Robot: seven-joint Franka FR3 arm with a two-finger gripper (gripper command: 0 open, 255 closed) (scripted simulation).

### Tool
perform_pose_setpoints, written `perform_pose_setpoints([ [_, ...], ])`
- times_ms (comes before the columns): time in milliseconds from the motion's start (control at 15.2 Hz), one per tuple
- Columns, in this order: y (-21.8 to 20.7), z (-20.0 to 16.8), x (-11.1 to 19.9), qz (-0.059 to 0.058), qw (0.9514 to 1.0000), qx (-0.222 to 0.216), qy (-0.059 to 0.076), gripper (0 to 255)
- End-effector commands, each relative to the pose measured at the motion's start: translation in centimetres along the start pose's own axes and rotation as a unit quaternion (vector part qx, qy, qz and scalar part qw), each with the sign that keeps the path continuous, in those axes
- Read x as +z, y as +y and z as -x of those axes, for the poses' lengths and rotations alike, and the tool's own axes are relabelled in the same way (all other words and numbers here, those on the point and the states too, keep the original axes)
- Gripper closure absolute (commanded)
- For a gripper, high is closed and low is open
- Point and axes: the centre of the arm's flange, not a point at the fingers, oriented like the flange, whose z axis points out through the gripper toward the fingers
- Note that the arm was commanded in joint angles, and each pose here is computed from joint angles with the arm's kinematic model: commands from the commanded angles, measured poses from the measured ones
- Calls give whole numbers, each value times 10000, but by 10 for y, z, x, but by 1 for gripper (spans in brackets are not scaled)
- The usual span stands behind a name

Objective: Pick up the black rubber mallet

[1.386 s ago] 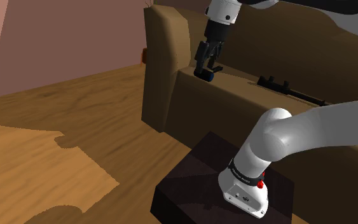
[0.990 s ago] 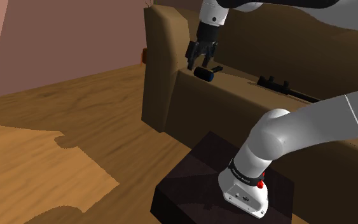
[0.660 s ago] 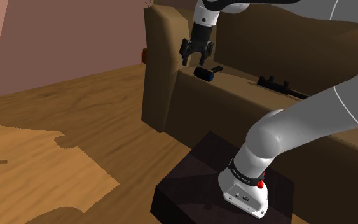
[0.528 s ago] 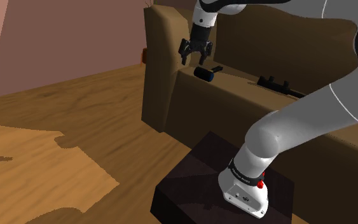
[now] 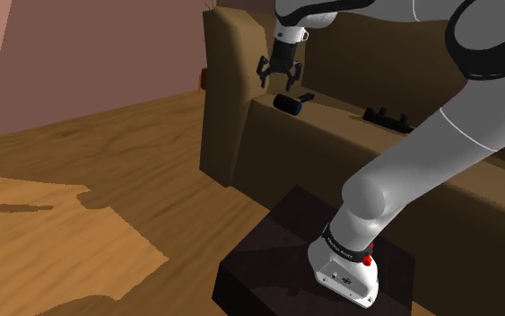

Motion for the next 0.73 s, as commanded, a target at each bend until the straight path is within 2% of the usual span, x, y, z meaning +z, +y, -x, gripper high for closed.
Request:
perform_pose_setpoints([
  [0, 13, -22, 8, 40, 9990, 449, 10, 0],
  [132, 27, -42, 15, 78, 9961, 882, 19, 0],
  [330, 52, -70, 24, 134, 9882, 1528, 32, 0],
  [462, 70, -87, 30, 172, 9805, 1955, 41, 0],
  [660, 101, -108, 39, 227, 9656, 2589, 54, 0],
])
